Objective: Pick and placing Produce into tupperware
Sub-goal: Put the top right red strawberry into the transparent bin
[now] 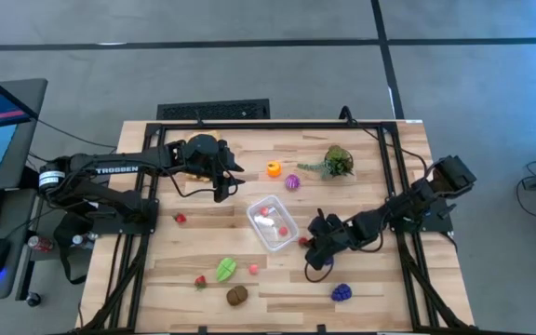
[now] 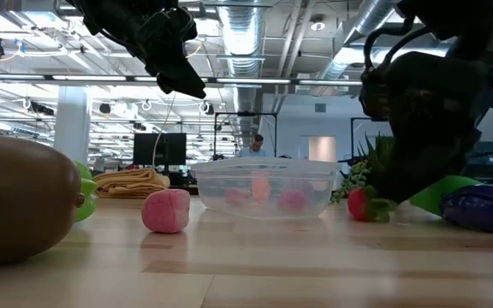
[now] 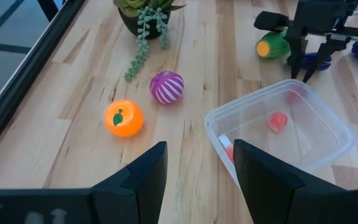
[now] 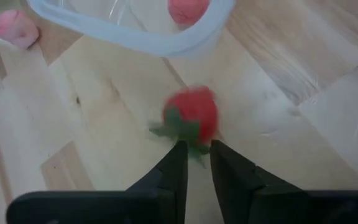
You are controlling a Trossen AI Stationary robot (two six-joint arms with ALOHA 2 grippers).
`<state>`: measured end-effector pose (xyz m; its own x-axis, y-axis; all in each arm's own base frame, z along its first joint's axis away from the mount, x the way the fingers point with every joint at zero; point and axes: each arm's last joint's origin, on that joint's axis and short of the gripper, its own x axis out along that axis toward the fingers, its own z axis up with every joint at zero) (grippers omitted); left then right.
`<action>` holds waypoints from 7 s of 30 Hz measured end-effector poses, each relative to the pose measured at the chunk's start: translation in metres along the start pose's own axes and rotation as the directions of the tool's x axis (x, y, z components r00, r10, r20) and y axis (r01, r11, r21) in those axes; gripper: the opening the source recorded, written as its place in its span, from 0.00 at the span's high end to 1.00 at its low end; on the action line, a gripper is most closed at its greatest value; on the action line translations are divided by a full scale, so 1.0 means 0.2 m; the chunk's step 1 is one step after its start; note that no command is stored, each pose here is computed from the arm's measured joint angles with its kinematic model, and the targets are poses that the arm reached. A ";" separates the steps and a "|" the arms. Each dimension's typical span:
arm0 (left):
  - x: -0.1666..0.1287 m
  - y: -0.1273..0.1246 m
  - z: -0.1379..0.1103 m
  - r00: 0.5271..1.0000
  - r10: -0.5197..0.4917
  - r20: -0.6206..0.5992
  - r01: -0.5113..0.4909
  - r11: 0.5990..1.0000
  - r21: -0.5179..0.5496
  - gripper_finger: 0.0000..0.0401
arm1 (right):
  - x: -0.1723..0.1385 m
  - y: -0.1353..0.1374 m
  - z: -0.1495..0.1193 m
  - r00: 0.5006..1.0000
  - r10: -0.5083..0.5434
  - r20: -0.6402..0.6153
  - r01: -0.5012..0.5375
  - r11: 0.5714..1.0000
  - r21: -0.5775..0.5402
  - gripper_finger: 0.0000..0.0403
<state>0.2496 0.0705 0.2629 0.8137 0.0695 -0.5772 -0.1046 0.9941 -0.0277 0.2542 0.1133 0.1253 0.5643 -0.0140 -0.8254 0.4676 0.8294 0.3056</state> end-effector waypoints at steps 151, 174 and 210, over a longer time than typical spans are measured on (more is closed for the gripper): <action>0.00 0.00 0.00 0.999 0.033 -0.003 -0.033 0.999 0.003 0.57 | 0.14 -0.01 0.10 0.997 0.076 -0.030 -0.080 0.978 -0.195 0.58; 0.00 0.01 0.01 0.999 0.034 0.012 -0.034 0.999 -0.003 0.57 | 0.05 -0.01 0.07 0.993 0.060 -0.105 -0.079 0.980 -0.185 0.55; 0.00 0.01 0.02 0.999 0.030 0.040 -0.028 0.999 -0.036 0.57 | -0.40 -0.03 0.37 0.925 0.241 0.294 -0.204 0.967 -0.151 0.58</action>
<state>0.2519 0.0719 0.2661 0.8326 0.1025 -0.5443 -0.1482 0.9881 -0.0405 0.2565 0.0685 0.2240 0.8346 0.0234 -0.5504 0.2339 0.8895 0.3925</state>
